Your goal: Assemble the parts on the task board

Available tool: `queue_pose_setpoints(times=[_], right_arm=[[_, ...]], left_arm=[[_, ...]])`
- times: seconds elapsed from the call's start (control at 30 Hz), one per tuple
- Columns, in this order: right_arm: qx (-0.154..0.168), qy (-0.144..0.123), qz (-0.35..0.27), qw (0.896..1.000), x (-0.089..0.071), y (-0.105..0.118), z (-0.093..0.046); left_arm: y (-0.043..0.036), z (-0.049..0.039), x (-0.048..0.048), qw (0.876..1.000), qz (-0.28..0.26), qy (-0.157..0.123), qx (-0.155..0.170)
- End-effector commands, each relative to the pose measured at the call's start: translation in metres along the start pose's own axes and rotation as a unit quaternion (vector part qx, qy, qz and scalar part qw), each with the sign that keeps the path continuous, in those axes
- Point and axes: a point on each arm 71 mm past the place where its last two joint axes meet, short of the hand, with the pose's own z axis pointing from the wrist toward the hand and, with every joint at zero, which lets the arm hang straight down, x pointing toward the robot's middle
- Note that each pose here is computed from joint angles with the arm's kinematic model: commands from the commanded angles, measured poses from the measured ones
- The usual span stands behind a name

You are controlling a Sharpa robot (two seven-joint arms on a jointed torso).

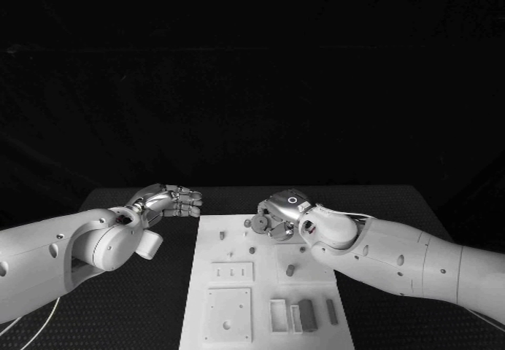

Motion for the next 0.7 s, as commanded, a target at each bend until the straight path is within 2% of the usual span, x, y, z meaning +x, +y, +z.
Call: queue_pose_setpoints(times=[0.03, 0.17, 0.4, 0.7], right_arm=[[-0.009, -0.023, -0.03, 0.999, -0.003, 0.011, 0.003], [-0.013, -0.026, -0.031, 0.999, -0.002, 0.021, 0.008], [-0.019, -0.013, -0.03, 0.999, 0.01, 0.038, 0.016], [-0.019, 0.004, -0.035, 0.999, 0.021, 0.043, 0.022]], left_arm=[[-0.0021, 0.0005, 0.0025, 1.0, 0.0, 0.007, 0.008], [-0.0022, 0.0004, 0.0029, 1.0, 0.0, 0.007, 0.008], [-0.0024, 0.0011, 0.0039, 1.0, 0.0, 0.008, 0.009], [-0.0024, 0.0011, 0.004, 1.0, 0.0, 0.008, 0.008]])
